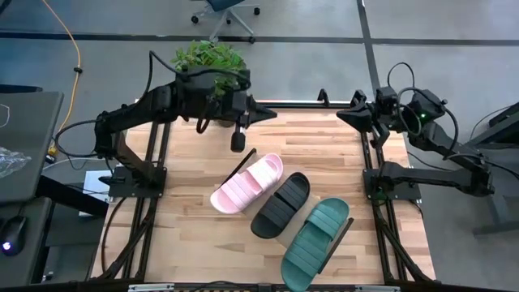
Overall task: Pick and place slides into the shelf
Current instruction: Return to Home Position
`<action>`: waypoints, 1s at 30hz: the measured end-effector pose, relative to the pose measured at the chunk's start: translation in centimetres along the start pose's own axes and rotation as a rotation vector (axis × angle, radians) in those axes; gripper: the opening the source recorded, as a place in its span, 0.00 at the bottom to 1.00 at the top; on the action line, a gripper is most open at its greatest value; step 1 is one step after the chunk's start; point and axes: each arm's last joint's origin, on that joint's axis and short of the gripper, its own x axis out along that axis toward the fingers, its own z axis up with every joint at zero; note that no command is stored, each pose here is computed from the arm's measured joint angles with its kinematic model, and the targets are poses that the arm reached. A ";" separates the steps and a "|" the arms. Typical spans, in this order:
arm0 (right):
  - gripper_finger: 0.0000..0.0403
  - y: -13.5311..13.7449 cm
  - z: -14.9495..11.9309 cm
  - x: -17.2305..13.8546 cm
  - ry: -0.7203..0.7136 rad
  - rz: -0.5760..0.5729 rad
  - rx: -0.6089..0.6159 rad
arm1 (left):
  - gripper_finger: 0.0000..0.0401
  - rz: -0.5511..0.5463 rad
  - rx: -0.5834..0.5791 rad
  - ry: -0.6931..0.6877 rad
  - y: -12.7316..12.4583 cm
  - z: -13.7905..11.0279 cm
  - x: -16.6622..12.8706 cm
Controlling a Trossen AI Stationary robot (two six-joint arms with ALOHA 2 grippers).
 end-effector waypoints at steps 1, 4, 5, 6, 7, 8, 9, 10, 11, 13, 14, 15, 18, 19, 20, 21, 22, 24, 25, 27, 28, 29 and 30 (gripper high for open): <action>0.00 0.0 0.0 0.0 -0.003 -0.012 0.000 | 0.00 0.002 0.021 0.014 -0.1 -0.1 0.0; 0.00 -0.1 -0.2 -0.1 0.007 -0.035 0.015 | 0.00 0.015 0.066 0.066 -0.2 -0.4 -0.5; 0.00 -0.2 -0.2 -0.1 0.011 -0.042 0.022 | 0.00 0.020 0.073 0.073 -0.2 -0.3 -0.8; 0.00 -0.2 -0.3 0.0 0.014 -0.048 0.031 | 0.00 0.017 0.076 0.087 -0.2 -0.3 -1.3; 0.00 -0.2 -0.3 0.0 0.012 -0.059 0.045 | 0.00 0.022 0.083 0.089 -0.2 -0.3 -1.8; 0.00 -0.1 -0.4 0.1 0.009 -0.070 0.054 | 0.00 0.027 0.092 0.078 -0.2 -0.1 -2.4; 0.00 -0.1 -0.5 0.1 0.006 -0.080 0.056 | 0.00 0.029 0.097 0.076 -0.2 -0.1 -3.1; 0.00 0.0 -0.5 0.1 -0.002 -0.093 0.054 | 0.00 0.031 0.100 0.065 -0.3 -0.1 -3.7; 0.00 0.1 -0.5 0.2 -0.011 -0.106 0.042 | 0.00 0.035 0.105 0.050 -0.3 -0.1 -4.4; 0.00 0.2 -0.6 0.3 -0.022 -0.130 0.036 | 0.00 0.041 0.111 0.034 -0.6 -0.4 -5.9; 0.00 0.3 -0.7 0.3 -0.023 -0.143 0.032 | 0.00 0.056 0.111 0.016 -0.7 -0.7 -6.5; 0.00 0.3 -0.8 0.4 -0.020 -0.157 0.033 | 0.00 0.064 0.108 0.008 -0.9 -1.2 -7.1; 0.00 0.5 -1.2 0.5 -0.010 -0.183 0.043 | 0.00 0.091 0.070 -0.070 -1.7 -3.5 -8.6; 0.00 0.6 -1.3 0.5 -0.004 -0.193 0.048 | 0.00 0.097 0.055 -0.107 -2.2 -4.5 -8.9; 0.00 0.7 -1.5 0.6 0.000 -0.204 0.050 | 0.00 0.102 0.043 -0.149 -2.7 -5.5 -9.3; 0.00 0.7 -1.6 0.6 0.009 -0.217 0.053 | 0.00 0.108 0.036 -0.181 -3.2 -6.6 -9.6; 0.00 0.8 -1.8 0.6 0.015 -0.228 0.057 | 0.00 0.113 0.032 -0.228 -3.7 -7.6 -10.0; 0.00 0.9 -2.0 0.7 0.020 -0.251 0.058 | 0.00 0.125 0.015 -0.304 -4.6 -9.5 -10.7; 0.00 1.0 -2.1 0.7 0.024 -0.259 0.060 | 0.00 0.143 -0.001 -0.333 -5.0 -10.4 -11.0; 0.00 1.1 -2.3 0.8 0.029 -0.266 0.063 | 0.00 0.174 -0.025 -0.336 -5.8 -12.3 -11.5; 0.00 1.2 -2.3 0.8 0.031 -0.269 0.064 | 0.00 0.193 -0.037 -0.333 -6.2 -13.1 -11.7; 0.00 1.3 -2.4 0.8 0.028 -0.274 0.066 | 0.00 0.208 -0.043 -0.322 -6.5 -14.0 -11.8; 0.00 1.3 -2.4 0.8 0.023 -0.283 0.071 | 0.00 0.222 -0.046 -0.307 -6.8 -14.8 -12.0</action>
